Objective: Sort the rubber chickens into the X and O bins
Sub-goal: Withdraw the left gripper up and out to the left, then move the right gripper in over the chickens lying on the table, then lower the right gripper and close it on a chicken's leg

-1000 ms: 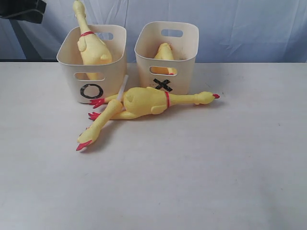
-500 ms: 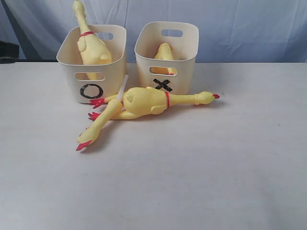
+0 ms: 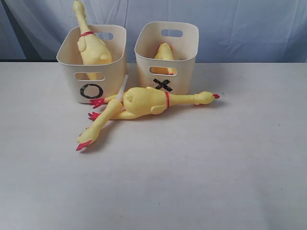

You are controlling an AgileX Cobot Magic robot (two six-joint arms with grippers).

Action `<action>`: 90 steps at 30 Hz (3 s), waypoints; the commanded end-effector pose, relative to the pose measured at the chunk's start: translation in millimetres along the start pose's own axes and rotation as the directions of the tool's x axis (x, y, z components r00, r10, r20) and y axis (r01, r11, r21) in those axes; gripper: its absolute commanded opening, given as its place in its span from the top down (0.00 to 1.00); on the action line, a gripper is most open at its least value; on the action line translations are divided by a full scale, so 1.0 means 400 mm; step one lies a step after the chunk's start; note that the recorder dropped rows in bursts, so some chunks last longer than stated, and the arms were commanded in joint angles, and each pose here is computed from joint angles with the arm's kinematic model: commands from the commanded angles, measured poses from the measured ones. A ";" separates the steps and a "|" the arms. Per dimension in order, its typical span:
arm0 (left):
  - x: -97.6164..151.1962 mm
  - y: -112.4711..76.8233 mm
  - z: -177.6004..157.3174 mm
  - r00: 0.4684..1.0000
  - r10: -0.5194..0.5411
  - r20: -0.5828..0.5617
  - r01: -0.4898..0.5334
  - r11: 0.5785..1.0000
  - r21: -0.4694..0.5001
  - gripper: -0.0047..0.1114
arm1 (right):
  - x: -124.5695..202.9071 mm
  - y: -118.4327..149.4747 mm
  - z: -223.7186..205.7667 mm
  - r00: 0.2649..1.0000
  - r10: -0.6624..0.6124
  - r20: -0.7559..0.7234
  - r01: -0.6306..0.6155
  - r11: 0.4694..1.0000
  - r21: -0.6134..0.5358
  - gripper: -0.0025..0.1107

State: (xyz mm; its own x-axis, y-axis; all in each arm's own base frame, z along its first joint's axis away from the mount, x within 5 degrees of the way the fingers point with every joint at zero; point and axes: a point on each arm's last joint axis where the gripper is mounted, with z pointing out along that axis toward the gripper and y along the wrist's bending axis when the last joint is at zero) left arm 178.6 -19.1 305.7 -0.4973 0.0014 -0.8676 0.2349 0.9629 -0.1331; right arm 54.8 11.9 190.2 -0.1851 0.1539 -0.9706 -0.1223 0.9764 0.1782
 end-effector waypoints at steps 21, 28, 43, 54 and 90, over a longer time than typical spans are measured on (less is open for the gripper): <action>0.032 -0.022 0.001 0.996 -0.071 -0.054 0.075 0.993 0.086 0.96 | -0.122 0.050 -0.036 0.951 0.296 0.093 -0.277 0.945 -0.174 0.99; 0.038 -0.030 0.000 0.993 -0.081 -0.083 0.090 0.989 0.120 0.96 | -0.223 0.091 -0.016 0.981 0.183 -0.068 -0.193 0.956 -0.219 0.99; 0.040 -0.032 0.000 0.993 -0.079 -0.091 0.091 0.988 0.128 0.96 | -0.390 0.134 0.273 0.845 0.208 -0.493 -0.354 0.908 -0.224 0.99; 0.040 -0.033 -0.001 0.993 -0.077 -0.092 0.089 0.988 0.130 0.96 | -0.344 0.141 0.496 0.710 0.249 -0.658 -0.452 0.878 -0.156 0.99; 0.041 -0.034 -0.001 0.992 -0.076 -0.098 0.089 0.987 0.135 0.96 | 0.053 0.570 0.759 0.507 0.296 -0.809 -0.552 0.833 -0.041 0.99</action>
State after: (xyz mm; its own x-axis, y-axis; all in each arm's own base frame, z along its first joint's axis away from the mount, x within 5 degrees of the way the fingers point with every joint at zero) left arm 169.1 -30.4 293.8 -0.5941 -0.0440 -0.8032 0.2920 0.9186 -0.2664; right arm 319.1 278.0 169.6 -0.9278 0.2269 -0.2962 -0.0522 0.7071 0.7051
